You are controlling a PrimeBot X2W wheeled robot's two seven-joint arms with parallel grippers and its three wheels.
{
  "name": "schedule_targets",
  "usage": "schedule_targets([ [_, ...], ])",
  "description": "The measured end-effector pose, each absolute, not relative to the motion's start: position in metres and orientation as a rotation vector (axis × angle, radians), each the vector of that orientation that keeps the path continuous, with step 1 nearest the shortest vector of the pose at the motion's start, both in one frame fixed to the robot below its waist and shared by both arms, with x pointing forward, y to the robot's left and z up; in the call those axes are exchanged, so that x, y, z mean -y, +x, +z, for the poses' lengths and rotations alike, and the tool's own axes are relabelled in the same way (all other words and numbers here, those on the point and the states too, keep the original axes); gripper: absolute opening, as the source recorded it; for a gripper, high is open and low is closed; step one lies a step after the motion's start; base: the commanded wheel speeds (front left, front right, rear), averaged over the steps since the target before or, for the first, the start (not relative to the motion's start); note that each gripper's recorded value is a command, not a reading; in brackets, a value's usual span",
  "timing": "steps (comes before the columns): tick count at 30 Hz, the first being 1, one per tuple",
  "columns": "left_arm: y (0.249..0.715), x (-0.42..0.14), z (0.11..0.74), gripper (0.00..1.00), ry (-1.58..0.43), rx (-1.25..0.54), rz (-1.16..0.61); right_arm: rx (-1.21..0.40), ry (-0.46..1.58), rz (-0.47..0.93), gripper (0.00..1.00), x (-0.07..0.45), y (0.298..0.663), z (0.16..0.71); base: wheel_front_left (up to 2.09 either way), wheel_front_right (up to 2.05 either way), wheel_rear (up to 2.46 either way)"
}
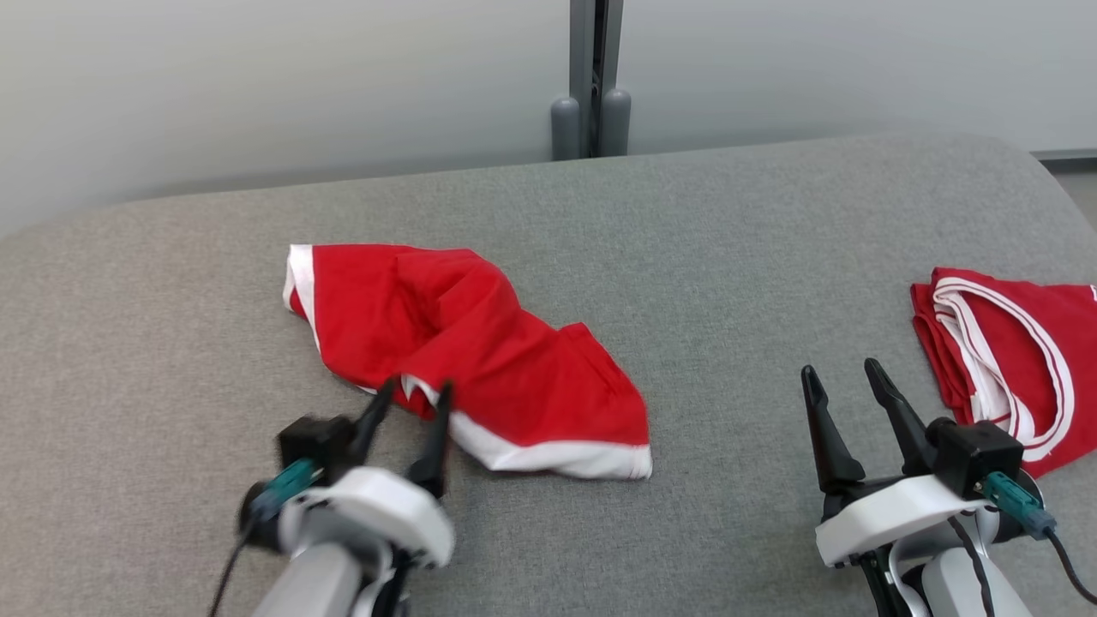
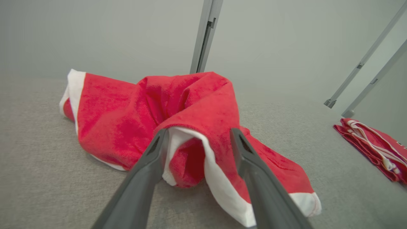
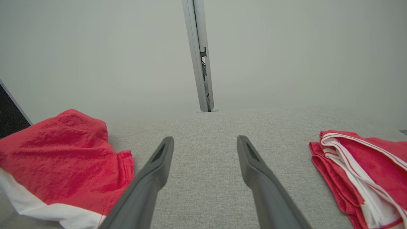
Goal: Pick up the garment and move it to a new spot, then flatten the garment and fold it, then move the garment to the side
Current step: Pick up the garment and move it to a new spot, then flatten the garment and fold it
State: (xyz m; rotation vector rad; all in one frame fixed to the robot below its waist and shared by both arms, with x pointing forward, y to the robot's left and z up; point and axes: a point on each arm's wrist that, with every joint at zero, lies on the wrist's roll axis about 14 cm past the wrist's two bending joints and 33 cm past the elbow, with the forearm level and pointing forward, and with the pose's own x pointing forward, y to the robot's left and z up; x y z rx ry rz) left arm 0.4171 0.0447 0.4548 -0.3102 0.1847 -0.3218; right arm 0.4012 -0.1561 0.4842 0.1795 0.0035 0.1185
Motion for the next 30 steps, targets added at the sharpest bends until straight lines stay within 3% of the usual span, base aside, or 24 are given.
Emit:
schedule_targets([
  [14,0.360,-0.184,0.437,1.00,-0.197,-0.148,0.058,-0.003,0.192,0.167,1.00,0.138,0.382,0.486,0.00,0.00,0.00],
  [30,0.335,-0.199,0.437,1.00,-0.172,-0.133,0.085,-0.063,0.184,0.212,1.00,0.122,0.362,0.467,0.00,0.00,0.00],
])
